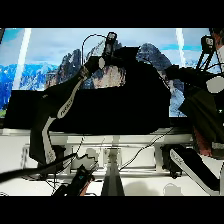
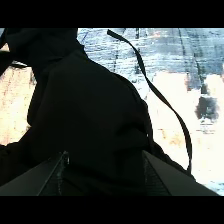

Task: Fold the clothes and pants, and hang the long-sleeved shirts on hangers.

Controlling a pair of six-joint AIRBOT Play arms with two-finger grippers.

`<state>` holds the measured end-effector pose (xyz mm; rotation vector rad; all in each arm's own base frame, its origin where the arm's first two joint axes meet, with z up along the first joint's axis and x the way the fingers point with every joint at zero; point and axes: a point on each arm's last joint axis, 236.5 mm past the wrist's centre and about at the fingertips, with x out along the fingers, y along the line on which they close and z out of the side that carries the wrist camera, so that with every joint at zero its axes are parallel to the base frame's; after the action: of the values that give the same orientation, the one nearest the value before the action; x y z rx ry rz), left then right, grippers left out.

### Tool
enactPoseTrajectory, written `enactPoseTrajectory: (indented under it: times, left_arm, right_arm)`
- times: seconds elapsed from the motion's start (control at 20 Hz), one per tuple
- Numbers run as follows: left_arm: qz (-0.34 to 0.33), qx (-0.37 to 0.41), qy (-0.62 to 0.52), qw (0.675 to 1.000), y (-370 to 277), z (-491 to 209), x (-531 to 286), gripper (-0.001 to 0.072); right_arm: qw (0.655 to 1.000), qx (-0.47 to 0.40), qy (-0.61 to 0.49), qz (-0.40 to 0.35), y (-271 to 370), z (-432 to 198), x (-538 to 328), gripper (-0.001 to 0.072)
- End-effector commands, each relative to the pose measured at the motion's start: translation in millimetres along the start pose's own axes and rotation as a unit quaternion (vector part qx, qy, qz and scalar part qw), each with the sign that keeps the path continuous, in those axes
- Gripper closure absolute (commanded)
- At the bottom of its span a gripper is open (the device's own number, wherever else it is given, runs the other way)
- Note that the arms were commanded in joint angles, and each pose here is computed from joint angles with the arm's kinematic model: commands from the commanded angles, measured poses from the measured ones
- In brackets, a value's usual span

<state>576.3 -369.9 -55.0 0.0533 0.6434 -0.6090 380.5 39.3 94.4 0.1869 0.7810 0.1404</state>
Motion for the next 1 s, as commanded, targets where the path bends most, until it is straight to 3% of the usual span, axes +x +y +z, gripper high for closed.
enactPoseTrajectory:
  times: [0.0, 0.05, 0.2, 0.3, 0.35, 0.5, 0.8, 0.95]
  left_arm:
    - [0.005, 0.005, -0.036, 0.999, 1, 19, 12, 0.0226]
    - [0.002, 0.008, -0.042, 0.999, -2, 23, 14, 0.0231]
    - [-0.001, 0.014, -0.050, 0.999, -7, 29, 20, 0.0371]
    - [-0.002, 0.014, -0.050, 0.999, -7, 30, 20, 0.0631]
    - [-0.002, 0.013, -0.049, 0.999, -7, 29, 20, 0.0693]
    - [-0.003, 0.014, -0.064, 0.998, -10, 47, 9, 0.0694]
    - [0.021, 0.010, -0.171, 0.985, 20, 166, -94, 0.0696]
    - [0.007, 0.010, -0.106, 0.994, 24, 154, -119, 0.0694]
  right_arm:
    - [1.000, 0.000, -0.002, 0.000, 0, 1, 0, 0.0174]
    - [1.000, 0.001, -0.002, 0.000, 0, 1, 0, 0.0175]
    - [1.000, 0.001, 0.000, 0.001, 1, 0, 0, 0.0174]
    - [1.000, 0.001, 0.000, 0.001, 0, 0, 0, 0.0174]
    - [1.000, 0.001, 0.000, 0.001, 1, 0, 0, 0.0174]
    - [1.000, 0.000, 0.000, 0.000, 0, 0, 0, 0.0175]
    - [1.000, -0.009, -0.011, -0.010, -5, 6, 0, 0.0176]
    - [1.000, -0.008, -0.012, -0.010, -5, 6, 0, 0.0188]
